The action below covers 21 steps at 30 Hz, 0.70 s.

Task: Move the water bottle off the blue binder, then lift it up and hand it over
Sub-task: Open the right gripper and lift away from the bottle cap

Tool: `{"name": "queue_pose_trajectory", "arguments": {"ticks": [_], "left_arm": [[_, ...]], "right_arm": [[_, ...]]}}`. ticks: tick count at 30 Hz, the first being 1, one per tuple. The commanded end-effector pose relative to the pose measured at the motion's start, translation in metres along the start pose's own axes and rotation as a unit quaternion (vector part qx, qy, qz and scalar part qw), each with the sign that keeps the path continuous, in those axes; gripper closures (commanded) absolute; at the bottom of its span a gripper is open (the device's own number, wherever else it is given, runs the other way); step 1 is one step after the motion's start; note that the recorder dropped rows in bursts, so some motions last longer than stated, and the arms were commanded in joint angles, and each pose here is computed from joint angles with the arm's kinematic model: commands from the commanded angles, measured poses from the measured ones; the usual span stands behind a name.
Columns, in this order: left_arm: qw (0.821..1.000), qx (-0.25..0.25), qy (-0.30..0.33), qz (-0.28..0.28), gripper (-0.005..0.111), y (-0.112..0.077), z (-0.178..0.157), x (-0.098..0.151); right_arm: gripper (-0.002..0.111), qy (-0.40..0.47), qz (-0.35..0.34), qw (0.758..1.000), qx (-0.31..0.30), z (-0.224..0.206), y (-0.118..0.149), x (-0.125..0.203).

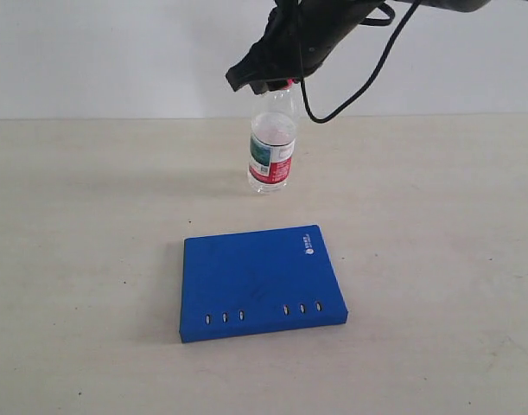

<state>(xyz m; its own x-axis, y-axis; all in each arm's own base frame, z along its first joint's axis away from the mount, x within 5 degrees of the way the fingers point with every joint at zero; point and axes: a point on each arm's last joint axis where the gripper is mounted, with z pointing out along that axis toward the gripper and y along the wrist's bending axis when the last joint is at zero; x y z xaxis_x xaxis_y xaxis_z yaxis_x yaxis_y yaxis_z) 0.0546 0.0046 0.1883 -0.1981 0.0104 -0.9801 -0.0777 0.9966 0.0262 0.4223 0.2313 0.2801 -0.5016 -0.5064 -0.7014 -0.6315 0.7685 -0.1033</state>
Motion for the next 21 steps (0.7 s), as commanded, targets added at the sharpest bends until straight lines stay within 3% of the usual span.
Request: {"name": "queue_pose_trajectory", "arguments": {"ticks": [1, 3, 8, 12, 18, 21], "left_arm": [[1.000, 0.003, 0.000, 0.000, 0.102, 0.000, 0.000, 0.001], [1.000, 0.003, 0.000, 0.000, 0.102, 0.000, 0.000, 0.001], [1.000, 0.003, 0.000, 0.000, 0.102, 0.000, 0.000, 0.001], [1.000, 0.003, 0.000, 0.000, 0.102, 0.000, 0.000, 0.001], [1.000, 0.003, 0.000, 0.000, 0.102, 0.000, 0.000, 0.001], [1.000, 0.003, 0.000, 0.000, 0.102, 0.000, 0.000, 0.001]], "right_arm": [[0.106, 0.001, 0.009, 1.000, -0.001, -0.003, 0.000, 0.000], [0.093, -0.002, 0.015, 1.000, 0.000, -0.004, 0.000, -0.002], [0.033, -0.004, 0.015, 1.000, 0.001, -0.005, 0.000, -0.002], [0.052, -0.017, 0.016, 1.000, 0.004, -0.005, -0.001, -0.005], [0.052, -0.013, 0.015, 1.000, 0.003, -0.012, 0.000, -0.006], [0.051, -0.010, -0.008, 1.000, 0.018, -0.051, -0.002, -0.015]]}}
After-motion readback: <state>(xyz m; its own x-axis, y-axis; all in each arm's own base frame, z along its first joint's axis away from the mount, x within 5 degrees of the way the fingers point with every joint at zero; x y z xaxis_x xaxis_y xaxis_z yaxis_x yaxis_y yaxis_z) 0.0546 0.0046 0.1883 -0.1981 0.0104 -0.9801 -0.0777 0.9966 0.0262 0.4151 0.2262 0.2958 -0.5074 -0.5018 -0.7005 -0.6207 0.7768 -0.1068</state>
